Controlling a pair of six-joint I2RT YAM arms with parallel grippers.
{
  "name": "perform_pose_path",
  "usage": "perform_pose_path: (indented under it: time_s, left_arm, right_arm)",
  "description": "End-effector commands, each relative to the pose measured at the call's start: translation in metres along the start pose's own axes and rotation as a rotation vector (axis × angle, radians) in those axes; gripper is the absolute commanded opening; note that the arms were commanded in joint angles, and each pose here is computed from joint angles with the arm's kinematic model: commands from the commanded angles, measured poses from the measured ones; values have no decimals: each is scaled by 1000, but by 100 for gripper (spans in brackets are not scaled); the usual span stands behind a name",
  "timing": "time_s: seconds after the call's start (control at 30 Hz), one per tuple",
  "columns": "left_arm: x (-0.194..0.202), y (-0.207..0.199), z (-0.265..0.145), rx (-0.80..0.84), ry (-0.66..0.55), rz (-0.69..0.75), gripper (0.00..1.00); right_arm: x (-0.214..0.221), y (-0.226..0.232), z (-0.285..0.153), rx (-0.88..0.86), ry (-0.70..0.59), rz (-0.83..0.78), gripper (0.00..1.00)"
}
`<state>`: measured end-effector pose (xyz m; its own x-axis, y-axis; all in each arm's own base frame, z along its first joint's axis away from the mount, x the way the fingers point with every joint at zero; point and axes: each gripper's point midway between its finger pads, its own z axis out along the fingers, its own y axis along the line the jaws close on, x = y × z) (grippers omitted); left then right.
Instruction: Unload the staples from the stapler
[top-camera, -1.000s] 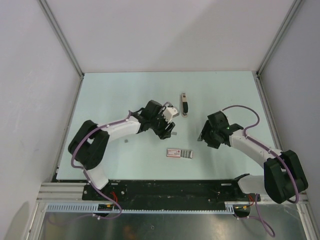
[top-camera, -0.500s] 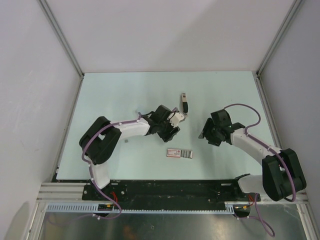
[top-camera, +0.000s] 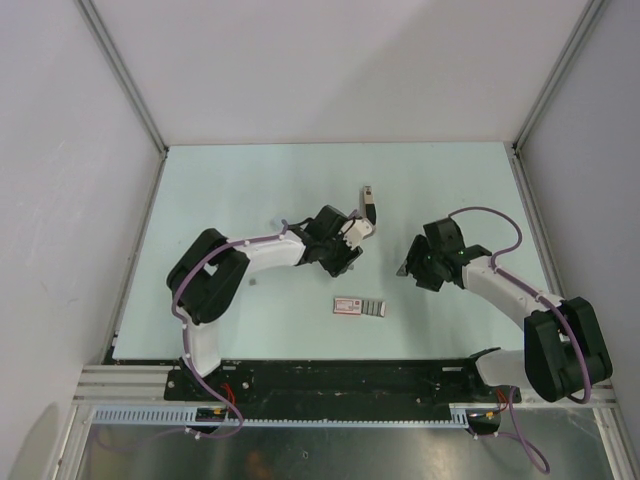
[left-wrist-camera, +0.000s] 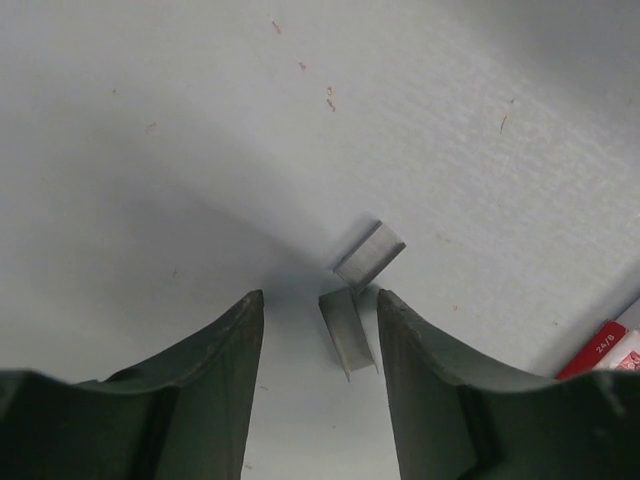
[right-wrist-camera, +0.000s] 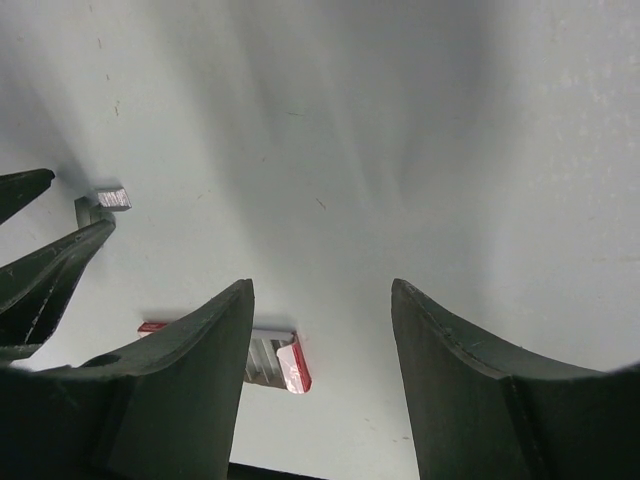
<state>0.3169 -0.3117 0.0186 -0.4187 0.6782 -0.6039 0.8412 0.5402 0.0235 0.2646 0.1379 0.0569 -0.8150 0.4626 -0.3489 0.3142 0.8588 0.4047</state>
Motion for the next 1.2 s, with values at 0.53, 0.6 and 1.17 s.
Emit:
perform_pose_path:
  time_s: [0.53, 0.6, 1.17]
  left_arm:
    - [15, -6, -2, 21, 69, 2, 33]
    - [15, -5, -2, 20, 70, 2, 29]
    - [-57, 7, -70, 20, -129, -29, 11]
  right_arm:
    - [-17, 0, -8, -20, -40, 5, 63]
    - [-17, 1, -9, -22, -41, 6, 62]
    - [-33, 37, -24, -184, -119, -53, 63]
